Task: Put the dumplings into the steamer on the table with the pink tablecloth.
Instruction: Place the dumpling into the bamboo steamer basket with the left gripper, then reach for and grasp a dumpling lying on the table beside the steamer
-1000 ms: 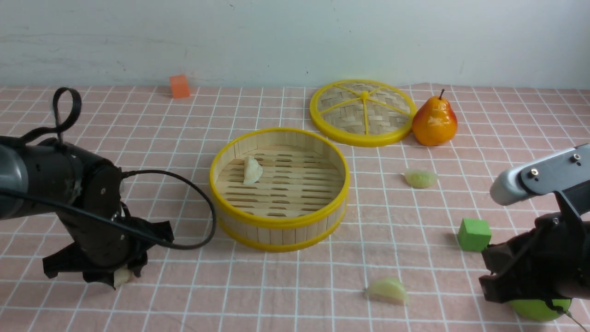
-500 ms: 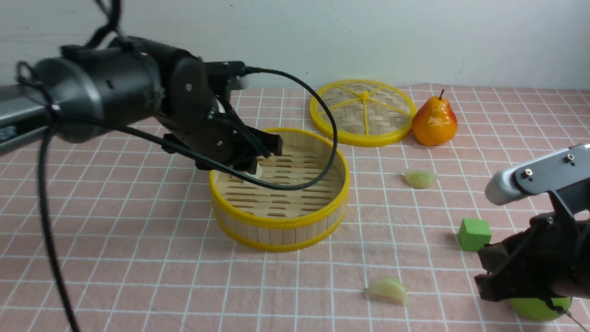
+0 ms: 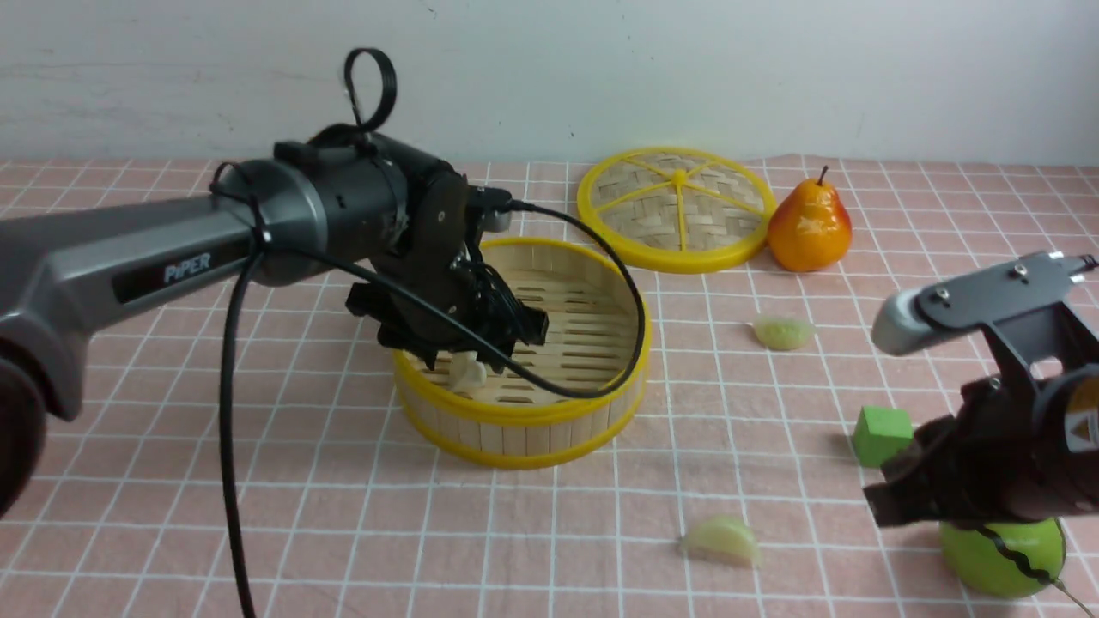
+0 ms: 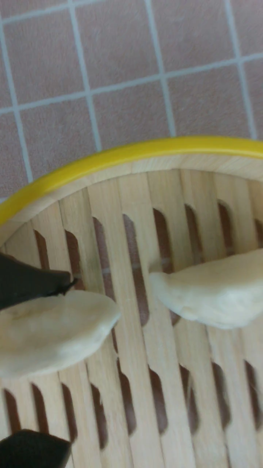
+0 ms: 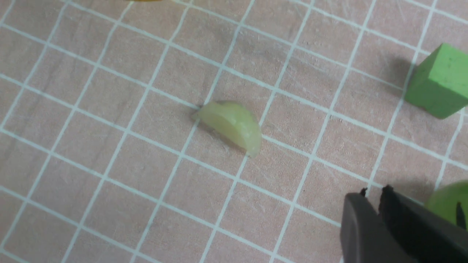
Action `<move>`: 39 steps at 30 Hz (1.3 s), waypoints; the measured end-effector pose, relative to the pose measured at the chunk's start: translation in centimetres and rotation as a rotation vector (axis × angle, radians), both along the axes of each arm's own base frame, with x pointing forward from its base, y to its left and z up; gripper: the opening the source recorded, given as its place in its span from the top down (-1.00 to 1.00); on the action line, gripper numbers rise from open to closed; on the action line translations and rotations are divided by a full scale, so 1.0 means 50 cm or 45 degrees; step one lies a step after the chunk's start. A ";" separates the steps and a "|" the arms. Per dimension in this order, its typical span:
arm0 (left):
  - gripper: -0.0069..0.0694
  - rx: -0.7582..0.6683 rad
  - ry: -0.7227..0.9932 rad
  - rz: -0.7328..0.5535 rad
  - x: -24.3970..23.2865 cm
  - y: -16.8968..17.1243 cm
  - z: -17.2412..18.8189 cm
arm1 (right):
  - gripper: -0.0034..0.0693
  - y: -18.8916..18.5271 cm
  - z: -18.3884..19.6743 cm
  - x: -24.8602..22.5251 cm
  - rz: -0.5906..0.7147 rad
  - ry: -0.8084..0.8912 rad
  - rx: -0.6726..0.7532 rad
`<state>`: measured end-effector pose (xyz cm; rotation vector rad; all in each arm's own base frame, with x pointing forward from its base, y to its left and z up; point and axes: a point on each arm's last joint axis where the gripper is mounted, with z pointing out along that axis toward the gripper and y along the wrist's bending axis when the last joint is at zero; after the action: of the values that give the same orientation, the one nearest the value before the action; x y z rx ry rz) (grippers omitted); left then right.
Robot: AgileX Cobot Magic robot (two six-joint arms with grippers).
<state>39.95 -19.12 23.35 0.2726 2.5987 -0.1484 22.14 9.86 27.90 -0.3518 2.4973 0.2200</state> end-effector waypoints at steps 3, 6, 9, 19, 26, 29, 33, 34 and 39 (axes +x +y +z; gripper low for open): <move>-0.47 -0.029 -0.127 -0.005 -0.029 0.018 0.100 | 0.44 -0.009 0.013 0.060 -0.077 0.017 -0.008; -0.35 -0.059 -0.227 0.001 -0.073 0.043 0.195 | 0.20 -0.030 0.018 0.126 -0.171 0.018 -0.002; -0.10 -0.140 -0.324 0.018 -0.159 0.083 0.314 | -0.19 -0.067 -0.017 0.217 -0.300 0.086 0.012; 0.67 -0.203 -0.431 -0.003 -0.407 0.203 0.350 | -0.60 -0.048 -0.100 0.409 -0.084 0.103 -0.039; 0.85 -0.082 -0.281 -0.004 -0.514 0.262 0.205 | -0.60 -0.031 -0.143 0.512 0.060 0.040 -0.111; 0.85 -0.043 -0.252 -0.004 -0.539 0.277 0.173 | -0.58 -0.028 -0.163 0.528 0.089 0.047 -0.129; 0.85 0.026 -0.221 -0.005 -0.578 0.303 0.124 | -0.37 -0.025 -0.211 0.528 0.123 0.182 -0.139; 0.85 0.032 -0.234 -0.005 -0.587 0.309 0.119 | -0.26 -0.025 -0.218 0.524 0.138 0.222 -0.145; 0.85 0.011 -0.406 -0.023 -0.597 0.318 0.118 | 0.42 -0.025 -0.221 0.517 0.243 0.256 -0.194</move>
<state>10.09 -3.19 29.27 0.2968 2.2817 -0.0915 48.01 8.60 16.86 -0.6622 2.6860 0.1475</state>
